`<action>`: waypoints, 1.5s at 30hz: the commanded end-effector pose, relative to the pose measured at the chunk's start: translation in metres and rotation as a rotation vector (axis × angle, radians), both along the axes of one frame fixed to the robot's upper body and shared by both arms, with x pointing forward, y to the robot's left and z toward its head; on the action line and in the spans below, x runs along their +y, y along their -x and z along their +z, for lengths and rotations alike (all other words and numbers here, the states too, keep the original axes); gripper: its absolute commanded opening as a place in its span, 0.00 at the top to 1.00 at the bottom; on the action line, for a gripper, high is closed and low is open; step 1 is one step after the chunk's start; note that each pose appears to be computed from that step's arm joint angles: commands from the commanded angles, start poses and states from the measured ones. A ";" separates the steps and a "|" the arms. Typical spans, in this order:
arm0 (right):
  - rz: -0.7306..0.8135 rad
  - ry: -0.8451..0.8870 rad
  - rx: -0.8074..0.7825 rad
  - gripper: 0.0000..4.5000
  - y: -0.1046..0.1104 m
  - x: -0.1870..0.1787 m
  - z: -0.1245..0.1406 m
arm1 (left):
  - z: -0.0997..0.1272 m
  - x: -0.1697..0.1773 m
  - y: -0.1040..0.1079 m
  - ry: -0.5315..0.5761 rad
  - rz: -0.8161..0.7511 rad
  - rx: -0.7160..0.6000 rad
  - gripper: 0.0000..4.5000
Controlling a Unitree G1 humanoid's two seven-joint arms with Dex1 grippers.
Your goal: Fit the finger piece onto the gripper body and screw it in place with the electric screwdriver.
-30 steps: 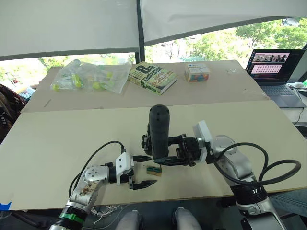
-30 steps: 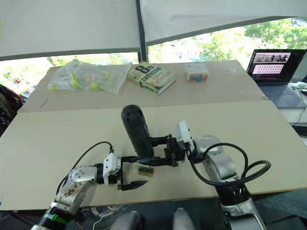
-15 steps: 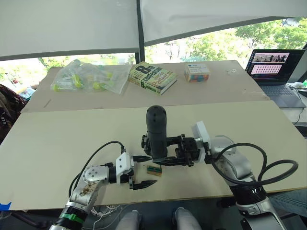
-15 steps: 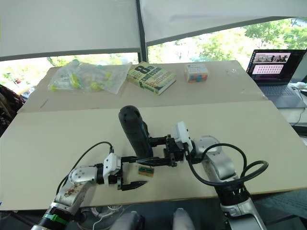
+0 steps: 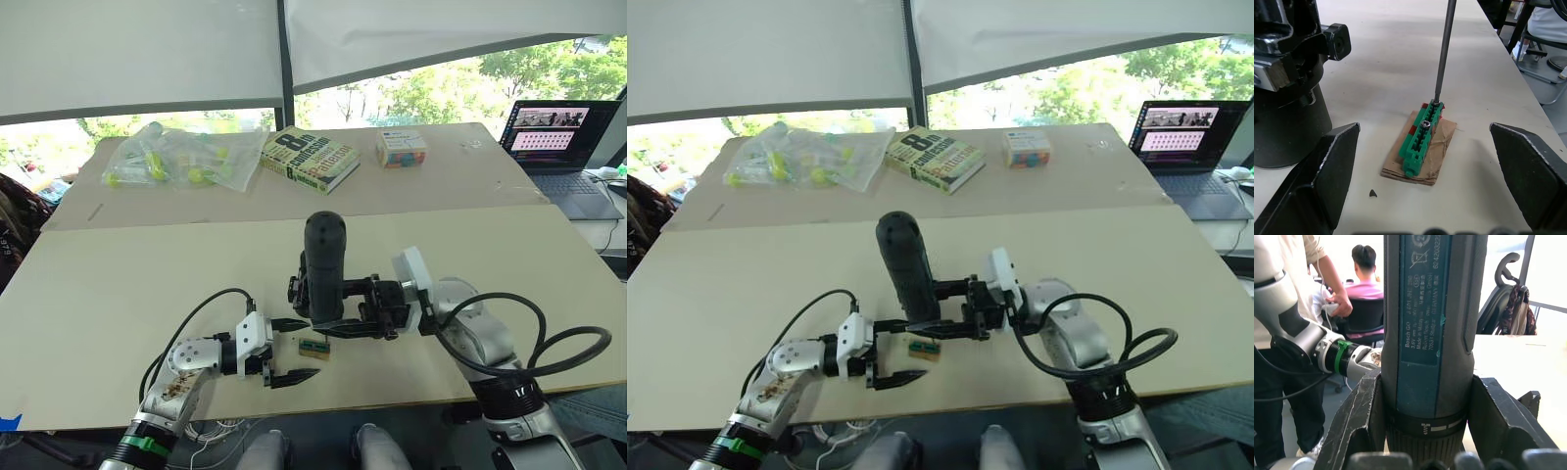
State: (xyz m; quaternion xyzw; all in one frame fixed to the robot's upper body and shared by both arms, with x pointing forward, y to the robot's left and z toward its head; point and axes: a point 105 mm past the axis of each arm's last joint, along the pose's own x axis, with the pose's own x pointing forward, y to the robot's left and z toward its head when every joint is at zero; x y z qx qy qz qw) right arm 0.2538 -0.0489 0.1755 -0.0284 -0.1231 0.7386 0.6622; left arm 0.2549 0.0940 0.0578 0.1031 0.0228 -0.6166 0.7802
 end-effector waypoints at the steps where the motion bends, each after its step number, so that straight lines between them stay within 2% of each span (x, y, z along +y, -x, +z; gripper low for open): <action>1: 0.018 -0.074 -0.053 0.57 0.006 -0.002 0.023 | -0.008 0.004 0.009 -0.009 -0.014 0.048 0.00; 10: 0.014 -0.088 -0.070 0.57 0.010 -0.007 0.032 | 0.009 0.014 0.012 0.039 0.009 -0.011 0.00; 16: -0.011 -0.093 -0.090 0.57 0.011 -0.016 0.039 | 0.032 0.027 0.019 0.132 0.043 -0.032 0.00; 21: -0.080 -0.110 -0.089 0.57 0.008 -0.033 0.053 | 0.060 0.045 0.020 0.212 0.118 -0.033 0.00; 26: -0.170 -0.112 -0.094 0.57 0.002 -0.055 0.065 | 0.079 0.073 0.022 0.241 0.207 -0.034 0.00; 31: -0.240 -0.127 -0.097 0.57 -0.004 -0.068 0.075 | 0.084 0.084 0.025 0.220 0.214 -0.008 0.00; 36: -0.247 -0.127 -0.082 0.57 -0.012 -0.070 0.084 | 0.087 0.090 0.014 0.222 0.253 0.019 0.00; 45: -0.197 -0.197 -0.085 0.57 -0.024 -0.039 0.115 | 0.086 0.082 -0.001 0.170 0.234 -0.028 0.00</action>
